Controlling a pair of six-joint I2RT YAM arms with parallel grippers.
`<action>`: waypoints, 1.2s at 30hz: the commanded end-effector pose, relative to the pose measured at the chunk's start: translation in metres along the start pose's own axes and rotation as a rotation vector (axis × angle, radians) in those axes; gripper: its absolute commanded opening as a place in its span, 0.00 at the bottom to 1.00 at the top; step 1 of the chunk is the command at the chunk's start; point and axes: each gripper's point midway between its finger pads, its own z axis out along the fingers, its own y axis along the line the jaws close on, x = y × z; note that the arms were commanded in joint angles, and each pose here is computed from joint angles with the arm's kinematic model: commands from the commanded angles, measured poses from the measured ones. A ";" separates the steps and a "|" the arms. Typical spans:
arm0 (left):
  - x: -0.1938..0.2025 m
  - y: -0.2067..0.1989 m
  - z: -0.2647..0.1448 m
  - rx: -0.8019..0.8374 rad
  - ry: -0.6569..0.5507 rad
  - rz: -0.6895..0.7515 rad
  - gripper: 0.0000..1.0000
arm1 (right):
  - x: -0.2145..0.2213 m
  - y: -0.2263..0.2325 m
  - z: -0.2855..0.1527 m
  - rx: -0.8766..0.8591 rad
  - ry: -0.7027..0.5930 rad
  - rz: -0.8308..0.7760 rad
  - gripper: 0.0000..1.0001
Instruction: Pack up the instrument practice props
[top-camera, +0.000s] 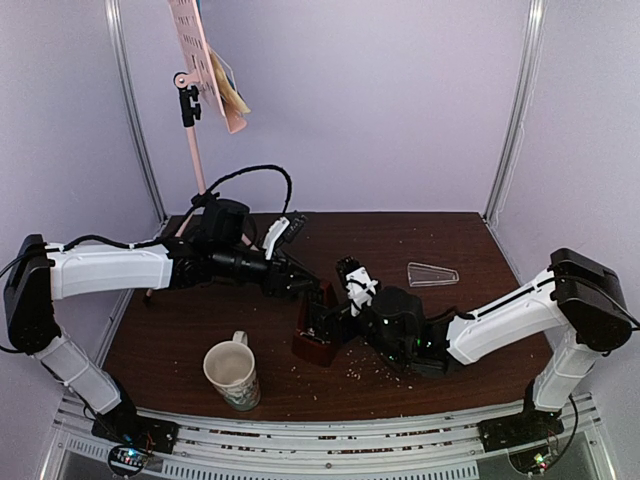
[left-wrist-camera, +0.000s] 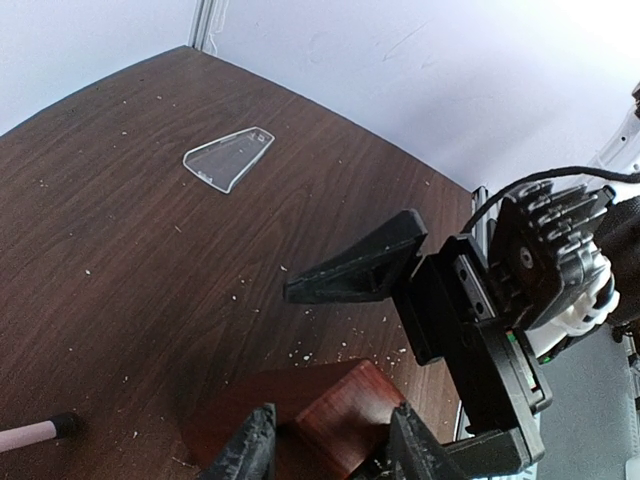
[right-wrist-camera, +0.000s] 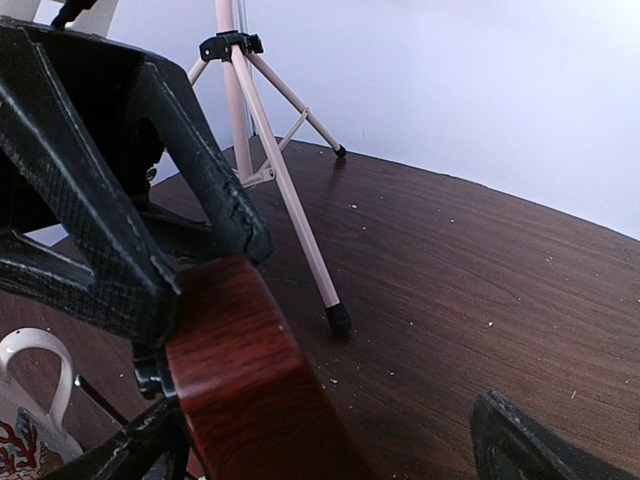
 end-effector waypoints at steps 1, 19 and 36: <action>-0.011 -0.001 -0.006 -0.018 -0.041 0.026 0.40 | -0.002 0.000 0.003 0.021 -0.005 0.016 1.00; -0.016 0.001 -0.011 -0.054 -0.051 0.035 0.41 | -0.014 -0.017 -0.032 0.002 -0.055 0.076 1.00; -0.017 0.002 -0.013 -0.061 -0.056 0.040 0.45 | -0.039 0.023 -0.027 -0.181 -0.040 -0.053 1.00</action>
